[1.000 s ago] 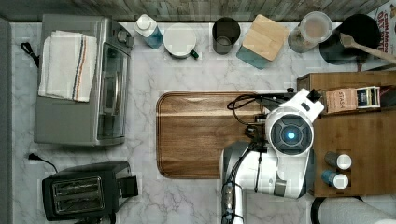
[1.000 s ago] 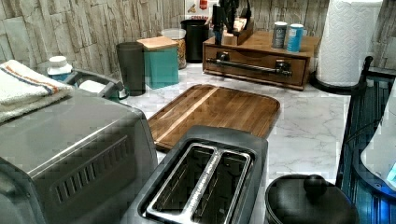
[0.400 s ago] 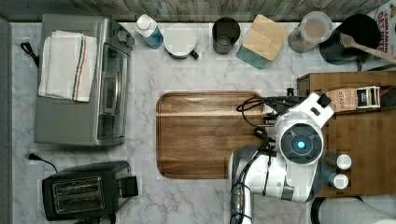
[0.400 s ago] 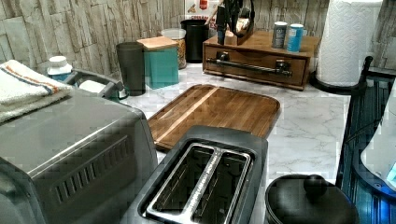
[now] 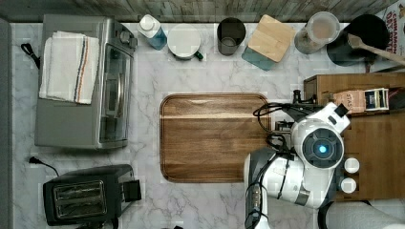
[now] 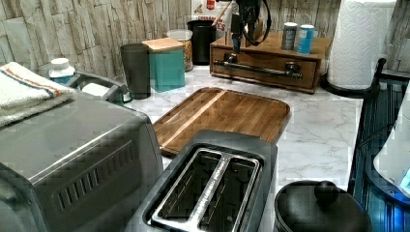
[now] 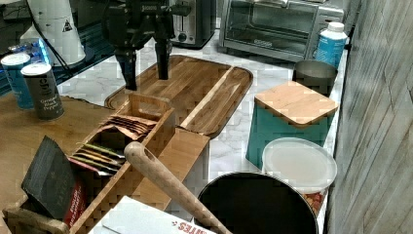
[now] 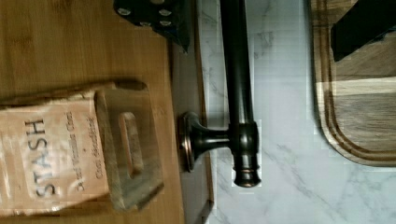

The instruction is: Open the drawer.

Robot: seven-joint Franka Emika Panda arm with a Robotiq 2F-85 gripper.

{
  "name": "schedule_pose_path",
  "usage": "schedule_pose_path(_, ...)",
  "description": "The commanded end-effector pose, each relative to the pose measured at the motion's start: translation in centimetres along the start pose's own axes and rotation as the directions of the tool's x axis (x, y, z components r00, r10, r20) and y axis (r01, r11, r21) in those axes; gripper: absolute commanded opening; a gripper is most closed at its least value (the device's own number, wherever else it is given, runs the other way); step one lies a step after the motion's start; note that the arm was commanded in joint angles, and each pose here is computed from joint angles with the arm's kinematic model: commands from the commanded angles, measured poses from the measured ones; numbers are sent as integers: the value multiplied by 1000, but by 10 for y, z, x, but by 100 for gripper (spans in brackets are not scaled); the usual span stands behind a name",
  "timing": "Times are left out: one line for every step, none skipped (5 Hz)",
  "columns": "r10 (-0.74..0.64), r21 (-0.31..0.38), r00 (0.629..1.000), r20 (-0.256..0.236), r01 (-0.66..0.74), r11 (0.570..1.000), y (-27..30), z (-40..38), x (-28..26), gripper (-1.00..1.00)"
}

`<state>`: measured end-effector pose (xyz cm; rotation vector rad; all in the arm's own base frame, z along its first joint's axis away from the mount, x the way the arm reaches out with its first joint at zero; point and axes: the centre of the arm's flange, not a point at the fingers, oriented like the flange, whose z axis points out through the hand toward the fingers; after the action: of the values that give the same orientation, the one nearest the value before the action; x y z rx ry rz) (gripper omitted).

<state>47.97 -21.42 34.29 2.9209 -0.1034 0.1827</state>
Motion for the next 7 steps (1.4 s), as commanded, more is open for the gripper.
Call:
schedule_pose_path(67, 55, 998, 16, -68, 996, 25, 25, -28, 100)
schedule_pose_path(84, 54, 996, 19, -85, 995, 18, 26, -26, 100)
schedule_pose_path(94, 52, 995, 18, -95, 994, 10, 25, -26, 100)
schedule_pose_path(104, 44, 995, 10, -104, 994, 4, 24, -27, 100)
schedule_pose_path(108, 39, 994, 5, -108, 993, 0, 22, -27, 100)
schedule_pose_path(114, 60, 993, -3, -114, 992, -5, 21, -29, 100)
schedule_pose_path(120, 34, 993, -19, -120, 992, -13, 29, -29, 100)
